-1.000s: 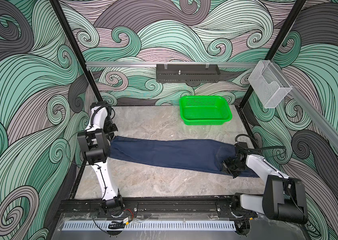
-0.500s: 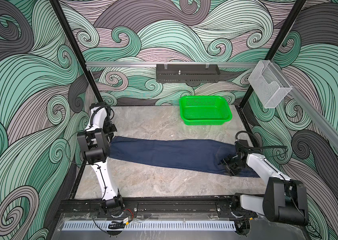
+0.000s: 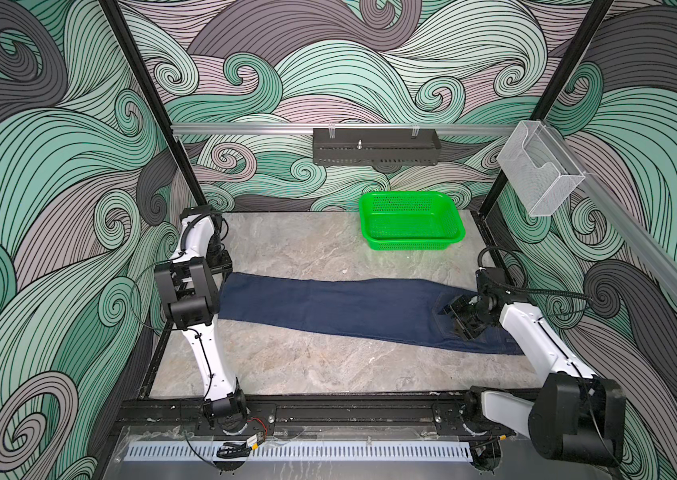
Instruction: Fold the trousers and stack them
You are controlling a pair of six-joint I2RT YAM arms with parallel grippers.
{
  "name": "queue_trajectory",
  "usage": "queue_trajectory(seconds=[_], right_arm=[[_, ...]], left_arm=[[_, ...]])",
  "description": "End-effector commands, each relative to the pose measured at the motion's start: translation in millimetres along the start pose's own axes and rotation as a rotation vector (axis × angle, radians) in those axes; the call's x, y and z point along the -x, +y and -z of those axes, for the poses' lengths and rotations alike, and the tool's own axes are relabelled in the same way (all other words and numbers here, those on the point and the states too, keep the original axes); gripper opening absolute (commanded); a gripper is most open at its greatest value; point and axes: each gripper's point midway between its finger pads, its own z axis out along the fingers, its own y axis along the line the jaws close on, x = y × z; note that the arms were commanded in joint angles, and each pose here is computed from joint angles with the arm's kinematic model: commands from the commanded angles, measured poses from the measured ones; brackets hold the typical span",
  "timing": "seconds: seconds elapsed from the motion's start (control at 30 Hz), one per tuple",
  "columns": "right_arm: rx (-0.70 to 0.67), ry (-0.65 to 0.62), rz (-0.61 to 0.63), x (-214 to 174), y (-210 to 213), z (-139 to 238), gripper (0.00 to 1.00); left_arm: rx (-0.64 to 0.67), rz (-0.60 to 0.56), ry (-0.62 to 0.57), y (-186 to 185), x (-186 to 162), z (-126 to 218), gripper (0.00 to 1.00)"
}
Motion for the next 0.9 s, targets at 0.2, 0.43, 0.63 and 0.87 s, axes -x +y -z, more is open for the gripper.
queue_trajectory(seconds=[0.2, 0.43, 0.63, 0.87], right_arm=[[0.017, -0.001, 0.106, 1.0, 23.7, 15.2, 0.7], [-0.075, -0.094, 0.218, 33.2, 21.9, 2.3, 0.71], [-0.124, -0.04, 0.236, 44.5, 18.2, -36.9, 0.7], [-0.143, 0.003, 0.256, 39.3, 19.6, -65.9, 0.68]], left_arm=[[-0.096, 0.005, -0.056, -11.9, 14.7, 12.0, 0.65], [-0.161, -0.002, -0.179, -16.5, 30.9, 15.9, 0.67], [-0.344, -0.009, -0.179, -25.1, 34.6, 12.7, 0.7], [-0.436, 0.003, -0.165, -12.0, 40.3, -1.2, 0.85]])
